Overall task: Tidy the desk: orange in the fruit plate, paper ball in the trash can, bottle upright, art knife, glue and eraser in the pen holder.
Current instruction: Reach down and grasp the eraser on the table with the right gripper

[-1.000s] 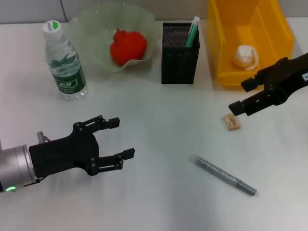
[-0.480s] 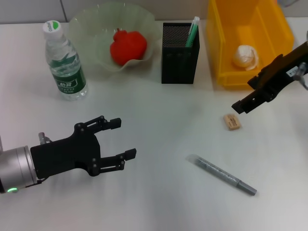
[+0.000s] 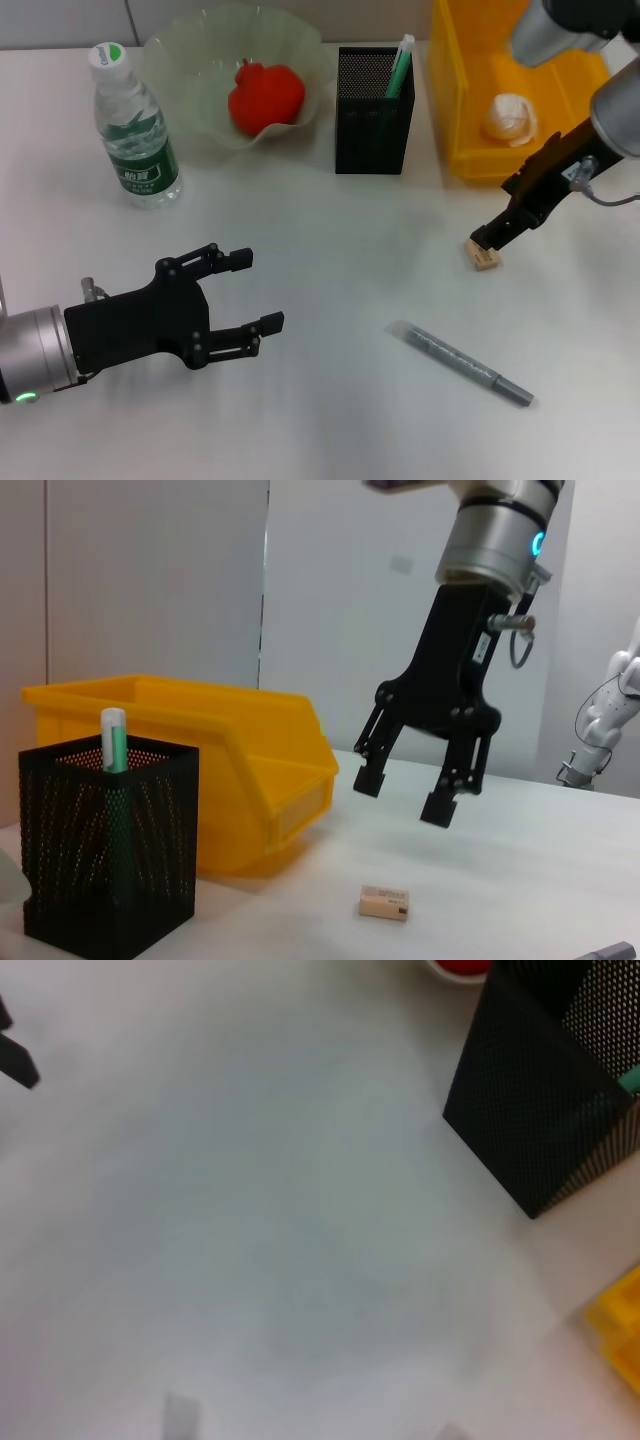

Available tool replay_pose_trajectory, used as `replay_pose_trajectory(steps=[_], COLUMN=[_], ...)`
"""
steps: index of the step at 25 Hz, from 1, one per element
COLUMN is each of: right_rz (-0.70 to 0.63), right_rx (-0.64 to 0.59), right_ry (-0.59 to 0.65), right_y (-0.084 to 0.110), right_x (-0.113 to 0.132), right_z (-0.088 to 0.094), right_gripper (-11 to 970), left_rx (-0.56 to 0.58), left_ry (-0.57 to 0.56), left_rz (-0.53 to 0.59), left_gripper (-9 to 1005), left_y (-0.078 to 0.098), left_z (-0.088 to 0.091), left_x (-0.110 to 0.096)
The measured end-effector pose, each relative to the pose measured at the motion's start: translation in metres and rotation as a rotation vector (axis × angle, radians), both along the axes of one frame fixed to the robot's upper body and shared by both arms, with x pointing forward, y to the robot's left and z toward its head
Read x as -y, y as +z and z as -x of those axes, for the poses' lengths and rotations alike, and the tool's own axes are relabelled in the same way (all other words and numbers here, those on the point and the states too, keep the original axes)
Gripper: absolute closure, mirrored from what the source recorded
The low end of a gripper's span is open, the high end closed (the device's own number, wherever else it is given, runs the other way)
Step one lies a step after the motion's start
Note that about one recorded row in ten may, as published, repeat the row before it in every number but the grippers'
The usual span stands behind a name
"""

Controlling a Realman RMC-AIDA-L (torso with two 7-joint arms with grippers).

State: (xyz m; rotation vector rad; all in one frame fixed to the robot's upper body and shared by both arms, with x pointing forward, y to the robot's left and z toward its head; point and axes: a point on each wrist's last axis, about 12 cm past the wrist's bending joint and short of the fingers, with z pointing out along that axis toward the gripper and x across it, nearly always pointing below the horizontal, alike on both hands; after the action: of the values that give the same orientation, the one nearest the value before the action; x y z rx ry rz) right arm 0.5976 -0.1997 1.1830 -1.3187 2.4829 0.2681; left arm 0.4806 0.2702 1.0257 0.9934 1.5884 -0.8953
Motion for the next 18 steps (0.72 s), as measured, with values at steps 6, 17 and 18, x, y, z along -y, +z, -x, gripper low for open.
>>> replay_pose_trajectory(steps=[6,17,18], right_rz=[0.022,0.055,0.056], right_rx=[-0.001,-0.025,-0.027], right_ry=[0.006,0.026,0.026], right_y=[-0.014,-0.036,-0.038], right_x=[-0.004,-0.01,-0.01], right_z=[-0.003,-0.005,-0.005], right_gripper=[245,247,247], left_rx=[0.002,0.003,0.002], left_ry=[0.0,0.001,0.001], left_rz=[-0.001,-0.001,0.002], left_gripper=[154,154,154], left_y=[0.0,0.0,0.0], left_z=[0.0,0.0,0.001], left_x=[0.0,0.0,0.0])
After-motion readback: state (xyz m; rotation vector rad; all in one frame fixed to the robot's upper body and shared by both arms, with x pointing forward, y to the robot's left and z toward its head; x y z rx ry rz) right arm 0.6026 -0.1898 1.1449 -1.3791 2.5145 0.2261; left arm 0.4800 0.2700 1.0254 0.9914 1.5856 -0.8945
